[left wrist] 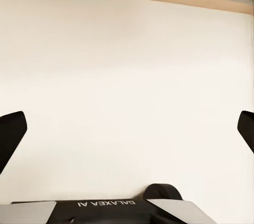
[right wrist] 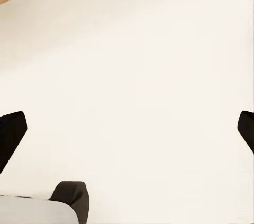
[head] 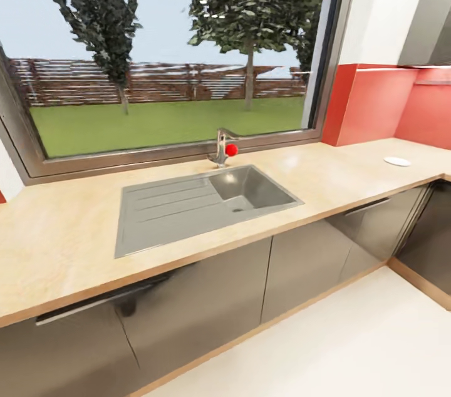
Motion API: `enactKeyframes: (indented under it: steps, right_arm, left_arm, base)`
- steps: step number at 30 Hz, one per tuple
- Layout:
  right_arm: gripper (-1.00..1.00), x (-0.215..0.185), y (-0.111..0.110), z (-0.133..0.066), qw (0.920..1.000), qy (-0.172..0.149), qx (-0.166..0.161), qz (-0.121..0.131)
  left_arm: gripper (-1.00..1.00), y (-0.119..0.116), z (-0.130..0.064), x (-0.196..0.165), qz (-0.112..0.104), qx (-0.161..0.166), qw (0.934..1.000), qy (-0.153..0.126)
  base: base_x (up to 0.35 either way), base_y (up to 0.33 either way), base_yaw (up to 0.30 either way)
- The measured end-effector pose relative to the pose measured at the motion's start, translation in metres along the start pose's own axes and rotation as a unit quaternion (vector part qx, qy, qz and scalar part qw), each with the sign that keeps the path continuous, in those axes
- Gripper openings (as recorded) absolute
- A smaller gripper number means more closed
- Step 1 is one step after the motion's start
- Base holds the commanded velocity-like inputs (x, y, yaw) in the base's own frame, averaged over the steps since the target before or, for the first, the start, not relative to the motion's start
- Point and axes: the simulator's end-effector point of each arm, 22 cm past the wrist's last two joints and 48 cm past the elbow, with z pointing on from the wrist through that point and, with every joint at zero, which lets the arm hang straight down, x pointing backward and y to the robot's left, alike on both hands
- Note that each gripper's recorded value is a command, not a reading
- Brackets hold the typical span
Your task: Set up a coffee station on the kitchen countertop: keep the coffee maker on the countertop, move the bottle of coffee from the kitchen shelf to the counter next to the coffee maker, place a paper coffee filter on top of the coffee maker, put the saucer next to the coffee maker with the coffee cup on the saucer, and place the electric kettle next to the coffee maker.
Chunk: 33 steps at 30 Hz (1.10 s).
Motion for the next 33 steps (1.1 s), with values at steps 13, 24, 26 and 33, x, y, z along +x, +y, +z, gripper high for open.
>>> enactKeyframes:
  steps: [13,24,26,33]
  right_arm:
    - [1.00,-0.001,0.000,0.000,1.0000,-0.002,0.001,0.000]
    - [1.00,0.035,0.061,0.021,0.9990,0.033,-0.029,-0.008]
    - [1.00,0.046,0.067,0.024,0.9978,0.051,-0.025,-0.035]
    - [1.00,0.059,0.071,0.026,0.9940,0.074,-0.019,-0.078]
  left_arm:
    - [1.00,0.000,0.000,-0.002,0.001,-0.002,1.0000,-0.002]
    - [1.00,0.010,0.000,-0.002,0.002,-0.027,0.9996,-0.003]
    - [1.00,0.010,0.000,-0.002,0.002,-0.027,0.9996,-0.003]
    - [1.00,0.010,0.000,-0.003,0.002,-0.028,0.9996,-0.004]
  base:
    - [0.221,-0.262,-0.274]
    - [0.133,-0.290,-0.242]
    - [0.125,-0.310,-0.075]
    - [0.124,-0.314,-0.139]
